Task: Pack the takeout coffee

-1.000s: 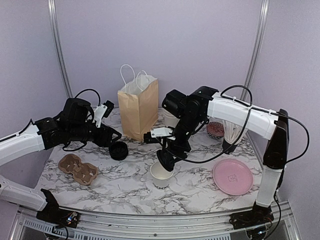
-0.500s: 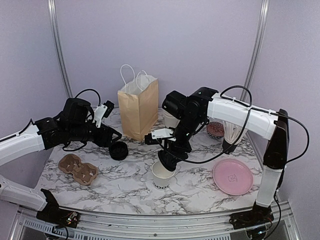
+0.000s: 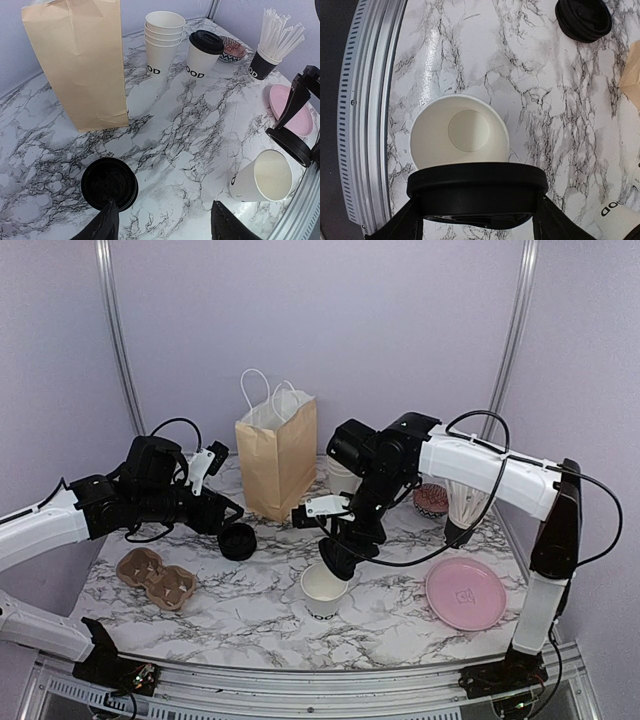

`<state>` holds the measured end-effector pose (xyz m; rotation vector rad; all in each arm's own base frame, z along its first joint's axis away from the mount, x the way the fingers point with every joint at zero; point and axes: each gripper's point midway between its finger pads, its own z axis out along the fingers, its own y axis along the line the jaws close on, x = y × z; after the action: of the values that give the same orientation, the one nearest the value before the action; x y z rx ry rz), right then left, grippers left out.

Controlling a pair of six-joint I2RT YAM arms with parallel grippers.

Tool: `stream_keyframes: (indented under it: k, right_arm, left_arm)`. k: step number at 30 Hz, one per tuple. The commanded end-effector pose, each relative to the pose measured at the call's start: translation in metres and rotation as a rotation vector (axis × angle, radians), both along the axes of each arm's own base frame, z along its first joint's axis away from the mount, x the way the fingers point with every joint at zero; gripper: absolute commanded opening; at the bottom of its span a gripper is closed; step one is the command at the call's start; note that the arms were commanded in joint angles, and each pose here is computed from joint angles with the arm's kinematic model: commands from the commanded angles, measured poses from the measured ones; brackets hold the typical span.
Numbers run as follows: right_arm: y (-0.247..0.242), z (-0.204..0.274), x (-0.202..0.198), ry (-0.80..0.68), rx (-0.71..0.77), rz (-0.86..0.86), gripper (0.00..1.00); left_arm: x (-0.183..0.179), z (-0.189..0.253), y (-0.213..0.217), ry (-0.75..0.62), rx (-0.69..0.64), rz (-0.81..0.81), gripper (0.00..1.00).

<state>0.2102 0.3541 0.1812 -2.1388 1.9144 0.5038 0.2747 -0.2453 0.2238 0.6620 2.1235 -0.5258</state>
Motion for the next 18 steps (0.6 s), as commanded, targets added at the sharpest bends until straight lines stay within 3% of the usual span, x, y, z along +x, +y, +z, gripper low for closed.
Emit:
stream_keyframes:
  k: [1,18]
  right_arm:
    - [-0.002,0.014,-0.005,-0.033,0.024,0.021,0.56]
    - [0.004,0.002,-0.016,0.036,0.007,0.053,0.56]
  left_arm:
    - [0.000,-0.002,-0.002,-0.001,-0.006,-0.017,0.63]
    - [-0.001,-0.007,-0.005,0.018,-0.003,-0.031,0.63]
